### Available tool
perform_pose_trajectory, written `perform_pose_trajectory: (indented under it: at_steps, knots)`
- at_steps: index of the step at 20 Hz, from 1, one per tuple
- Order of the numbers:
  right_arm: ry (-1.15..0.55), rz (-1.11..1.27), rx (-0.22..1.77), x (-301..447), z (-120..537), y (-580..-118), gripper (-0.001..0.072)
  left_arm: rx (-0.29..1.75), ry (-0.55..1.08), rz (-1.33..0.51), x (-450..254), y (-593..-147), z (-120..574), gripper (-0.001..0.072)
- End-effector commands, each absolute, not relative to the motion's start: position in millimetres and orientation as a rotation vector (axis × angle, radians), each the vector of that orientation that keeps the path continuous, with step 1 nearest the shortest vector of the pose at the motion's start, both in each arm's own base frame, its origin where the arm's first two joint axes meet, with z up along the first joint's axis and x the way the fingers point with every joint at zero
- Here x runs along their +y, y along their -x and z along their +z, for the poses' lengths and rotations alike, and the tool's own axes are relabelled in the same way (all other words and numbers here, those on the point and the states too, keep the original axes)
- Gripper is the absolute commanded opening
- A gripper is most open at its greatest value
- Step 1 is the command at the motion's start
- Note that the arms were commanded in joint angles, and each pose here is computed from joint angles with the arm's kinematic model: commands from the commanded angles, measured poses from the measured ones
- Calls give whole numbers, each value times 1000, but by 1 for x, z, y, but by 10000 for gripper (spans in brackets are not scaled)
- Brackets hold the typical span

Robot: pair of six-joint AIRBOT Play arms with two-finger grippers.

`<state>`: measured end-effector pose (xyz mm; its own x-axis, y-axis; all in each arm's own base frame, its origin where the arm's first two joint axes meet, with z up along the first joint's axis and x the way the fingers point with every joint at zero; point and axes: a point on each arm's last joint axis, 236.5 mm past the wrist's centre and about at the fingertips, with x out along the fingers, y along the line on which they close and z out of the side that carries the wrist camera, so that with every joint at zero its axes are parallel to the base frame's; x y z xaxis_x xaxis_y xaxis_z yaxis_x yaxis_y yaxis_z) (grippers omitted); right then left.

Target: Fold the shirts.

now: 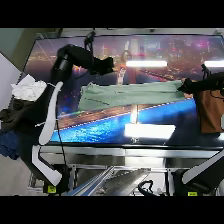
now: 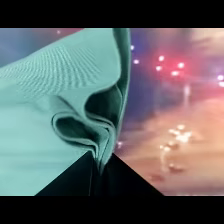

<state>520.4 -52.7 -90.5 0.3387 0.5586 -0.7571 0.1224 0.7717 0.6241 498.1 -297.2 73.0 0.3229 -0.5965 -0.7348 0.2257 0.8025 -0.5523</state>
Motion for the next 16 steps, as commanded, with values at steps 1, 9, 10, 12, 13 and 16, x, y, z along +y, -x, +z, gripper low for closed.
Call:
perform_pose_trajectory:
  at_steps: [1, 9, 10, 12, 13, 16]
  knots:
    - [-652, 378, 1197, -40, -44, -513, 18, 1172, 336, -610, -359, -484, 13, 14]
    - [-518, 512, 1088, 13, 127, -456, 18, 1333, 341, -628, -447, -434, -127, 14]
    - [-510, 513, 1075, 16, 137, -452, 19, 1346, 353, -630, -448, -431, -129, 13]
    - [-496, 525, 1074, 22, 148, -444, 18, 1342, 359, -643, -453, -428, -121, 13]
    - [-494, 535, 1086, 26, 149, -440, 18, 1334, 361, -651, -454, -428, -113, 14]
    - [-494, 558, 1125, 36, 147, -433, 18, 1315, 359, -692, -447, -426, -62, 14]
